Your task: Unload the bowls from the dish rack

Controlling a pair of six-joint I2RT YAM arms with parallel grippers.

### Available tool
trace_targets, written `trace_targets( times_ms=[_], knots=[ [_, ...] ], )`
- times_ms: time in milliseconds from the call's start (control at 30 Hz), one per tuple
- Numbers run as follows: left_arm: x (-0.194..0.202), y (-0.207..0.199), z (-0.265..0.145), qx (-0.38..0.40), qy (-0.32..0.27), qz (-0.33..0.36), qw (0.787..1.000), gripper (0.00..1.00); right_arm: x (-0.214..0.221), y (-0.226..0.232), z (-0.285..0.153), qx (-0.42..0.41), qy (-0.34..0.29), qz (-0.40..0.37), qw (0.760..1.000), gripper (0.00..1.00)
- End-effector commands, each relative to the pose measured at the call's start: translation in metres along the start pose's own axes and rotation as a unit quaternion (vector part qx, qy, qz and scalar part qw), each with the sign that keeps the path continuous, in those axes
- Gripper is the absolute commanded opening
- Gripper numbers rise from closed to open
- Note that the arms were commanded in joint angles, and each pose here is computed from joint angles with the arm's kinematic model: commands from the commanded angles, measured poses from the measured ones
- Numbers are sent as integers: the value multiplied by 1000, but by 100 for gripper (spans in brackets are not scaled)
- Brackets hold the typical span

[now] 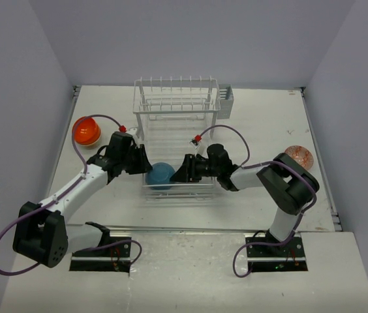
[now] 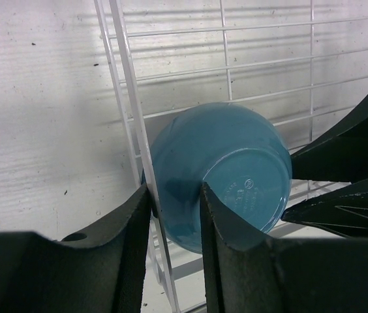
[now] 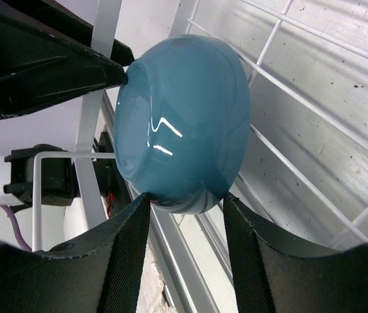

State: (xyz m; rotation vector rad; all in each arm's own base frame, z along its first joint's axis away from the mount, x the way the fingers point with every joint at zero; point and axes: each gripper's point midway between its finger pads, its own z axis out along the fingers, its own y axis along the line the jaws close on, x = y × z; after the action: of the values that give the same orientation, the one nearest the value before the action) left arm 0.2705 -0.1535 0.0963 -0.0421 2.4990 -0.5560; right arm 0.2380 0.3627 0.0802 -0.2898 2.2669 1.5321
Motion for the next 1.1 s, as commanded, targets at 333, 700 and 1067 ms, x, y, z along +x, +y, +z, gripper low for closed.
trace_targets(
  times_ms=[333,700,1067],
  knots=[
    [7,-4,1,10,19,25,999,27,-43,91,-3,-158,-69,-90,981,49],
    [7,-7,0,16,19,27,999,26,-51,90,16,-188,-62,-62,978,41],
    [4,-12,-2,31,9,28,999,30,-48,83,22,-193,-54,-48,979,0]
  ],
)
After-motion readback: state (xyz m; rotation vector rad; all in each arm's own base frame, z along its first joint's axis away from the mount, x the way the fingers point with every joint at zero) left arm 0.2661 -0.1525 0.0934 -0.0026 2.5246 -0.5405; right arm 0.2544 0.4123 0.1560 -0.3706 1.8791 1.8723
